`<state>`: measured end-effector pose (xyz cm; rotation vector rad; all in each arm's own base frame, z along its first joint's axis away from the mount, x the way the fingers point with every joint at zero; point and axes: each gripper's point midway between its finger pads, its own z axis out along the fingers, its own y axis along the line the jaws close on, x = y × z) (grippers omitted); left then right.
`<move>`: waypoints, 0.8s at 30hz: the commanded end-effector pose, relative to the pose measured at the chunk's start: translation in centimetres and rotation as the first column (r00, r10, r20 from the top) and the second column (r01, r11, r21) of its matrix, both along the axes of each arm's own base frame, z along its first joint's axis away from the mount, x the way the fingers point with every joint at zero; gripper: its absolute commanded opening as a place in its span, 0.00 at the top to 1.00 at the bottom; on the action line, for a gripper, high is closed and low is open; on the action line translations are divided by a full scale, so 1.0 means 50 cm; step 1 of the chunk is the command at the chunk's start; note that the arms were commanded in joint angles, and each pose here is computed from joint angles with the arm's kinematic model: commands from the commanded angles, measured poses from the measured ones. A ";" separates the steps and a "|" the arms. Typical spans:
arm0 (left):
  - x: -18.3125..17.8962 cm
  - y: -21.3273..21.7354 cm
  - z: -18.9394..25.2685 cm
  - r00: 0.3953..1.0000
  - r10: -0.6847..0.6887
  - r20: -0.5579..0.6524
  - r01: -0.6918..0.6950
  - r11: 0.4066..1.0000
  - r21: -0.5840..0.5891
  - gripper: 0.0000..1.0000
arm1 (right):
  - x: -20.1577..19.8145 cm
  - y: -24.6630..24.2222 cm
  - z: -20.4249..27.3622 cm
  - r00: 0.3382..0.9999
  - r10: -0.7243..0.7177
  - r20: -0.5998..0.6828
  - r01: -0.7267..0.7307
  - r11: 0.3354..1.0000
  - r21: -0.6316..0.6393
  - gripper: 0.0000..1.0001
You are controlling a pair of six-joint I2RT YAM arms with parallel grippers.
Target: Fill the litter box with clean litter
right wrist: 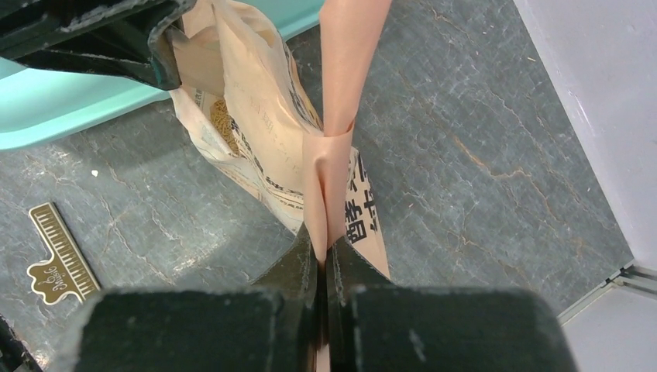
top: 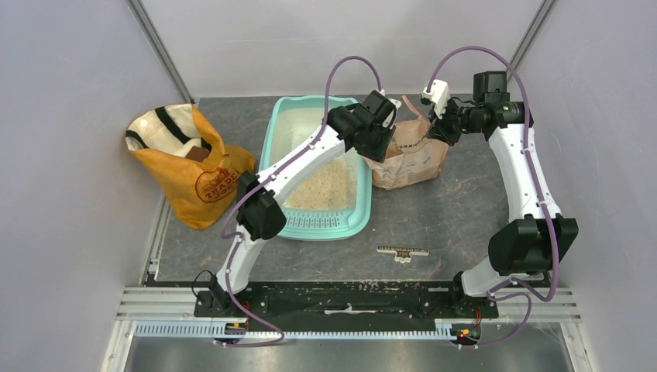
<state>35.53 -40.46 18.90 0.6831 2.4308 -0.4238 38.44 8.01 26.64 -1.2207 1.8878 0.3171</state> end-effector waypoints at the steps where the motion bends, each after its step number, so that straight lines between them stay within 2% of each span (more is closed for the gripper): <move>1: -0.034 -0.037 -0.074 0.975 -0.025 -0.219 0.009 0.997 -0.076 0.98 | 0.005 0.045 0.129 0.974 0.073 0.215 -0.096 0.991 0.096 1.00; 4: -0.048 -0.047 -0.096 0.953 -0.045 -0.299 0.012 0.994 -0.111 0.98 | 0.006 0.046 0.123 0.976 0.074 0.206 -0.096 0.990 0.100 1.00; 9: -0.058 -0.075 -0.121 0.894 -0.125 -0.430 0.018 0.970 -0.244 0.98 | 0.009 0.047 0.114 0.978 0.075 0.193 -0.097 0.990 0.104 1.00; 15: -0.066 -0.128 -0.093 0.839 -0.265 -0.476 0.036 0.899 -0.437 0.98 | 0.011 0.048 0.105 0.980 0.073 0.183 -0.094 0.990 0.109 1.00; 24: -0.053 -0.184 -0.060 0.769 -0.388 -0.507 -0.031 0.770 -0.637 0.98 | 0.013 0.055 0.118 0.982 0.078 0.174 -0.103 0.985 0.137 1.00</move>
